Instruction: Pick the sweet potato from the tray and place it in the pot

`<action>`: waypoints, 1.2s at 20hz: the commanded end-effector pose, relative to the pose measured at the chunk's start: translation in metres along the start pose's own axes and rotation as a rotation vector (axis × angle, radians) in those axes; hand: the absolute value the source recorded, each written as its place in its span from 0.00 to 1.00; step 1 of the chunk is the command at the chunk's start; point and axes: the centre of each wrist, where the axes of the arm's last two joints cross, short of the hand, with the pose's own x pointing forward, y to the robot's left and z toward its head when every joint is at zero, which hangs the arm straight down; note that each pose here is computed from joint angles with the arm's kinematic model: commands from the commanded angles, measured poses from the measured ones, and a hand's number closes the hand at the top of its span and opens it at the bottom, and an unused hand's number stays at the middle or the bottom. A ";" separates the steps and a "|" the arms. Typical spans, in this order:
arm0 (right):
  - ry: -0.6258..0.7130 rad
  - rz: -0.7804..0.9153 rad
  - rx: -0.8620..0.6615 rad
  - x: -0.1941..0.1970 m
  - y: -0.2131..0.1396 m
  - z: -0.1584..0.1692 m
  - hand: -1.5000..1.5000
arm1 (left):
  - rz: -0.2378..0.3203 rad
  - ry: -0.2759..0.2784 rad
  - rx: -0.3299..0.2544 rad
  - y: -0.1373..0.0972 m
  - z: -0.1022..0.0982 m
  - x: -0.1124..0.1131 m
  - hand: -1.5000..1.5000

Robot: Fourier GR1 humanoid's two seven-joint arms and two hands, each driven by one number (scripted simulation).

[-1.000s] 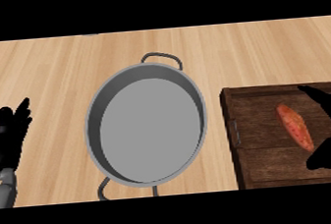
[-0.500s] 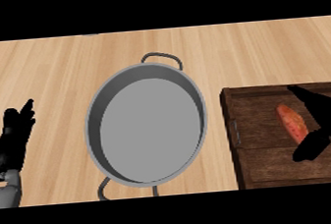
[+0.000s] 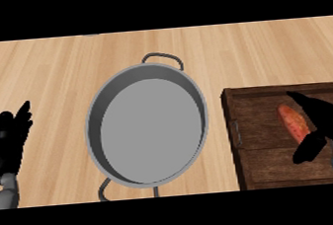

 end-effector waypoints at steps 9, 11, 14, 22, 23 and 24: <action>0.009 -0.029 0.031 0.000 0.008 -0.035 0.00 | -0.005 0.004 -0.007 0.006 0.003 -0.021 0.50; 0.003 -0.028 0.034 -0.006 0.013 -0.034 0.00 | -0.002 -0.006 -0.008 -0.007 -0.013 0.025 0.50; 0.010 -0.044 0.036 -0.006 0.022 -0.038 0.00 | 0.015 0.015 -0.011 -0.007 -0.011 0.002 0.50; -0.096 0.050 -0.092 -0.027 0.035 -0.039 1.00 | 0.001 0.002 -0.022 0.005 -0.005 0.008 0.50; -0.099 0.060 -0.120 -0.002 0.034 -0.021 1.00 | -0.008 -0.003 0.014 0.008 0.001 -0.007 0.50; -0.092 0.084 -0.136 -0.006 0.015 -0.040 1.00 | 0.000 0.014 -0.007 -0.020 -0.010 -0.014 0.50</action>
